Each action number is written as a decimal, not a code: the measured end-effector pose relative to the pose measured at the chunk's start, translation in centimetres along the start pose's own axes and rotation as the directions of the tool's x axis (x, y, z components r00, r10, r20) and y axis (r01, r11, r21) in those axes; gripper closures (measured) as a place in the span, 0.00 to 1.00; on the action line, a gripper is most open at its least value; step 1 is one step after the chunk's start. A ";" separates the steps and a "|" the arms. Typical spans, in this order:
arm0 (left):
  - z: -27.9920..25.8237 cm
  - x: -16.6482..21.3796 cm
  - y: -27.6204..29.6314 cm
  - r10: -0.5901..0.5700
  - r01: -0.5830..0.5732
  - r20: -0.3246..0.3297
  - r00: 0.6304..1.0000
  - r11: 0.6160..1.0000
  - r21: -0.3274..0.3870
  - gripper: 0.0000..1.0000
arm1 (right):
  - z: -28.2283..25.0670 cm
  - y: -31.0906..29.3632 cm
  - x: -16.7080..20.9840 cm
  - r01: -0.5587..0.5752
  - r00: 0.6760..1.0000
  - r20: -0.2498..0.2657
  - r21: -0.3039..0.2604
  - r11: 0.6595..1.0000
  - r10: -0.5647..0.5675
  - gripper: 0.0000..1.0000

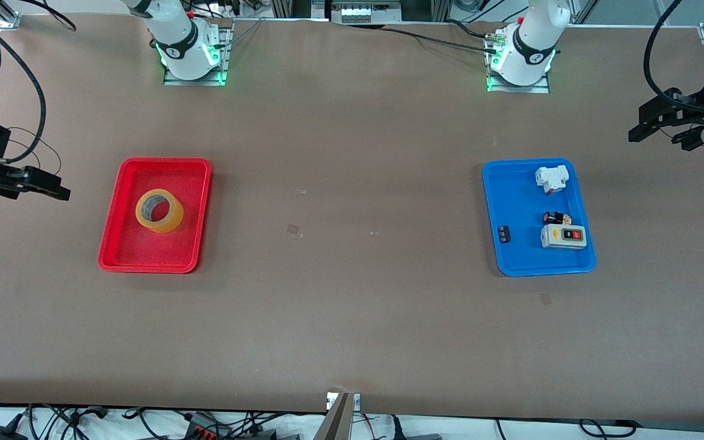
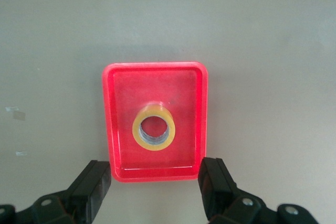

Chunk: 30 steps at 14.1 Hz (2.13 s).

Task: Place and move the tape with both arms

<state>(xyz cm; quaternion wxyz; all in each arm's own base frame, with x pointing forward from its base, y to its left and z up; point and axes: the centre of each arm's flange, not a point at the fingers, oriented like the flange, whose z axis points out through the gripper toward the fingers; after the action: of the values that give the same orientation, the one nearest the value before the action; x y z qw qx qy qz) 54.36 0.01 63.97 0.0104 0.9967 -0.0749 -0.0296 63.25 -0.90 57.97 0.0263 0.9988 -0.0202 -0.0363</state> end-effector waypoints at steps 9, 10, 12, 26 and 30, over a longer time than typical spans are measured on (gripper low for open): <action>0.3 0.2 0.0 0.000 0.000 0.006 1.000 1.000 -0.001 0.00 | -0.3 0.5 1.1 -0.010 0.997 -0.071 0.019 1.000 0.012 0.00; 0.3 0.2 0.0 0.000 0.000 0.007 1.000 1.000 -0.001 0.00 | 0.1 0.5 0.8 -0.010 0.997 -0.078 0.020 1.000 0.011 0.00; 0.6 0.4 0.0 0.001 -0.001 0.010 1.000 1.000 -0.001 0.00 | 0.7 0.5 -0.6 -0.008 0.996 -0.089 0.022 1.000 0.010 0.00; 1.1 0.7 -0.3 -0.001 0.001 0.019 1.000 1.000 0.017 0.00 | 1.1 0.6 -6.0 -0.008 0.997 -0.075 0.051 0.999 0.012 0.00; 1.3 0.9 -0.3 0.000 0.000 0.022 1.000 1.000 0.017 0.00 | 1.1 1.0 -5.9 -0.015 0.997 -0.081 0.052 0.999 0.019 0.00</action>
<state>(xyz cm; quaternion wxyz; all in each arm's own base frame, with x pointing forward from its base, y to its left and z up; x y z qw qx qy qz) 55.16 0.12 62.66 0.0012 0.9964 -0.0752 -0.0400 57.21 -1.70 57.38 0.0016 0.9996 -0.0287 0.0051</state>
